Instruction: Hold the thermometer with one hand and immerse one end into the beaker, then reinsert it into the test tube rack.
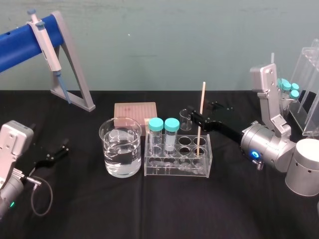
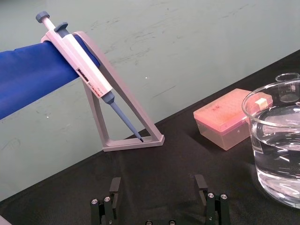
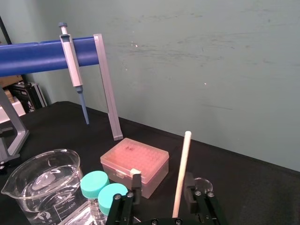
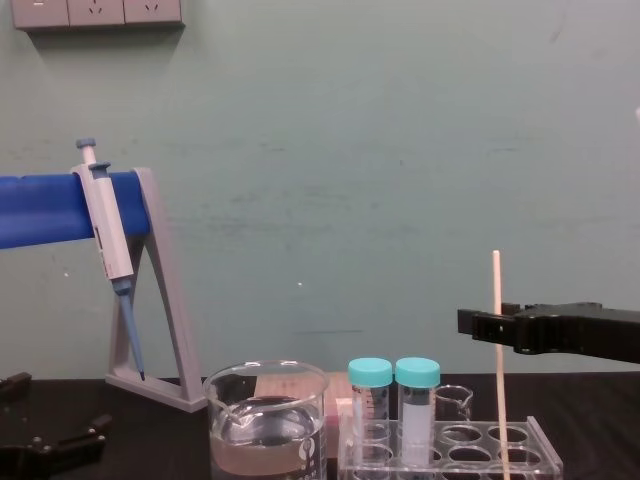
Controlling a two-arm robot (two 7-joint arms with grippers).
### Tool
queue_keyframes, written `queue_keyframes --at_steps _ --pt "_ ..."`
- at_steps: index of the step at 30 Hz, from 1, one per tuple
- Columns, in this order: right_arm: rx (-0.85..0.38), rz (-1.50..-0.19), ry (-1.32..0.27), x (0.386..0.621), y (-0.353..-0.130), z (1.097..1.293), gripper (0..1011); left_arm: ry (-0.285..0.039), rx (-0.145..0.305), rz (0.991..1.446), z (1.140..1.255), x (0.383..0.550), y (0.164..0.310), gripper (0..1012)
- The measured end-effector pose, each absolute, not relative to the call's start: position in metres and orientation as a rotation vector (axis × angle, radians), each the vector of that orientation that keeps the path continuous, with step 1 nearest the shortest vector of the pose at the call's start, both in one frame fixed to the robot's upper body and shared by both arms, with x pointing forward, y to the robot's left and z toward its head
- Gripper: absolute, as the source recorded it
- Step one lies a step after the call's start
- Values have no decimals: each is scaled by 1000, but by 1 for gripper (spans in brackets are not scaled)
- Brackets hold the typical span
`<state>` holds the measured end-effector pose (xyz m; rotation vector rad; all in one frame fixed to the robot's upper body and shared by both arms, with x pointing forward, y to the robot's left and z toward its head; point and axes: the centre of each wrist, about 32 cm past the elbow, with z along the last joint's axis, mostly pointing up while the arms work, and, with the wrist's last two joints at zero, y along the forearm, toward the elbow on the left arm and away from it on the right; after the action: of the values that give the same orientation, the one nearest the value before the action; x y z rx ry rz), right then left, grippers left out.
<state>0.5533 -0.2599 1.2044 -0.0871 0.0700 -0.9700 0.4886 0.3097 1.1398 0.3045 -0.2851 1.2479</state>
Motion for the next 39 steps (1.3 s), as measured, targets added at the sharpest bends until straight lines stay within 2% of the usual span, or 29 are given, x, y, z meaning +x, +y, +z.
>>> queue_keyframes --at_steps 3,7,14,17,31,36,39 --pt "-87 -970 70 553 -260 1204 630 -285 304 1248 1140 489 310 1004" --pt "-87 -970 70 553 -260 1204 784 -285 304 1248 1140 489 310 1004" --pt "-87 -971 70 553 -260 1204 974 -285 305 1248 1140 489 310 1004" --pt "-87 -971 70 553 -260 1204 1003 -285 304 1248 1140 489 310 1003" --pt "-85 -976 63 553 -259 1205 1003 -285 304 1248 1140 489 310 1004" --pt "-63 -1030 13 551 -254 1207 1003 -285 304 1248 1140 489 310 1004" --pt "-23 -1110 -49 548 -248 1208 1003 -285 304 1248 1140 489 310 1004"
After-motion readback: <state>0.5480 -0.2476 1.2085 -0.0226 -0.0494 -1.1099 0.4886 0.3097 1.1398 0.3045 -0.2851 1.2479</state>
